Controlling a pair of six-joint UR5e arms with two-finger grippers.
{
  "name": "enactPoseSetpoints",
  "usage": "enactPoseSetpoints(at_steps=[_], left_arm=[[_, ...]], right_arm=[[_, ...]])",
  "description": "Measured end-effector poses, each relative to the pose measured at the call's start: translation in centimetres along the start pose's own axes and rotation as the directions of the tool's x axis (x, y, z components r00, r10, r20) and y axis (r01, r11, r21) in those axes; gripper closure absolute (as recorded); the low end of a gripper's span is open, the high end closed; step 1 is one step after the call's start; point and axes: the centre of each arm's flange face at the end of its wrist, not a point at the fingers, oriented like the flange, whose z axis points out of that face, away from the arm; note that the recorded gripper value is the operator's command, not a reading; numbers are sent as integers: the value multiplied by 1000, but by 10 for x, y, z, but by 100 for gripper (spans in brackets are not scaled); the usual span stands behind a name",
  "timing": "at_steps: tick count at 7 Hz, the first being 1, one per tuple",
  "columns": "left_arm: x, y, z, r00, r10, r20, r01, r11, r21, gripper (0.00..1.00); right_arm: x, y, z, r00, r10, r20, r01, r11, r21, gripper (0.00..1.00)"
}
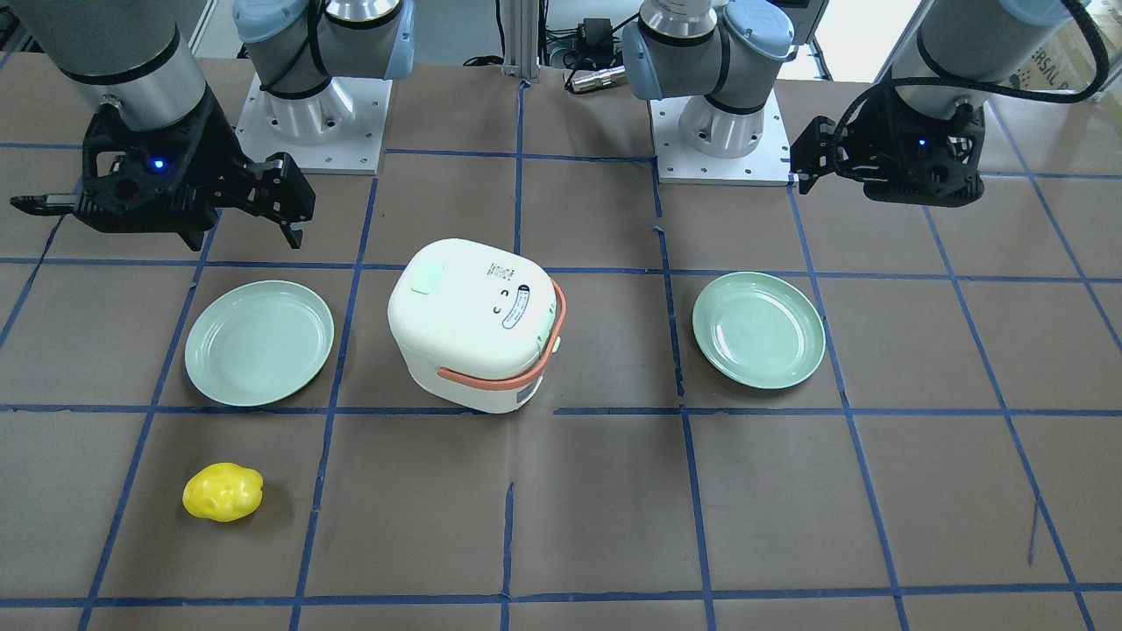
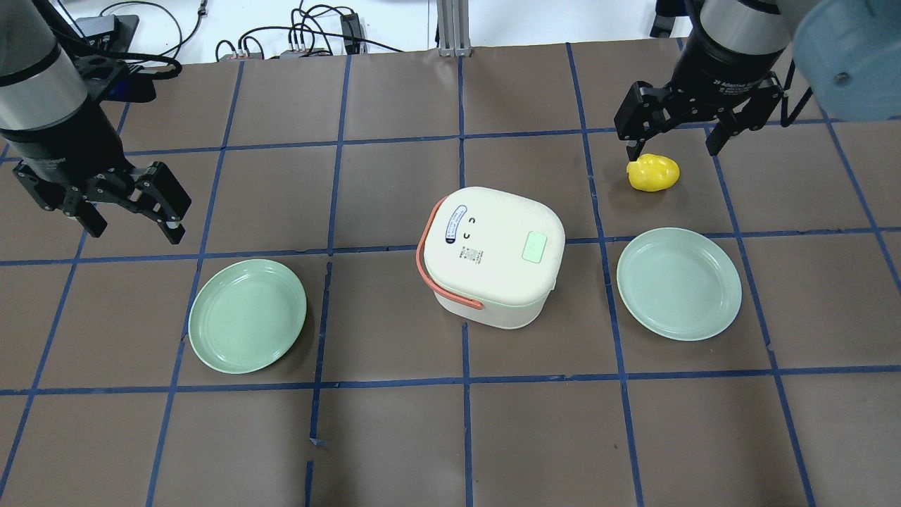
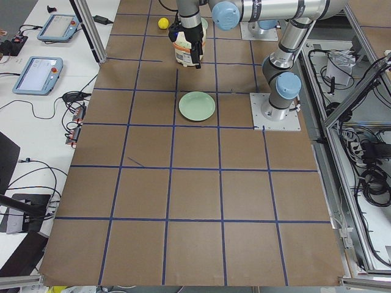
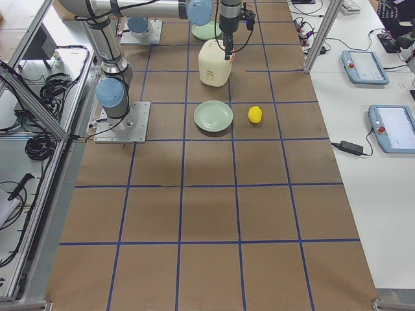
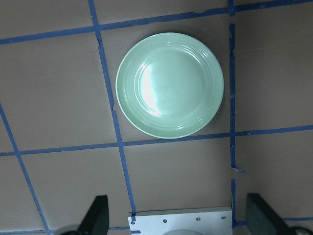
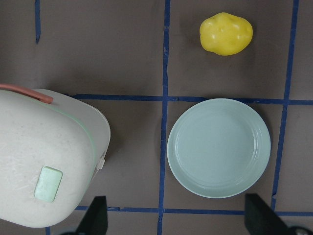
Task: Press rice cooker button
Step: 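Move the right gripper over the white rice cooker's lid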
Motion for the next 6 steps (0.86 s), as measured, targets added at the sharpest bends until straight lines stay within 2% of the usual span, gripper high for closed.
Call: enactPoseSetpoints(at_steps=[3, 5, 6], left_arm=[[0, 0, 0, 1000, 0, 0, 0, 1000, 0, 0], [0, 0, 0, 1000, 0, 0, 0, 1000, 0, 0], [0, 0, 0, 1000, 0, 0, 0, 1000, 0, 0]], right_arm=[[-13, 0, 4, 998, 18, 57, -17, 1000, -3, 3], [-45, 5, 11, 995, 72, 64, -72, 997, -15, 34], [-64, 7, 20, 994, 87, 64, -86, 996, -18, 70]])
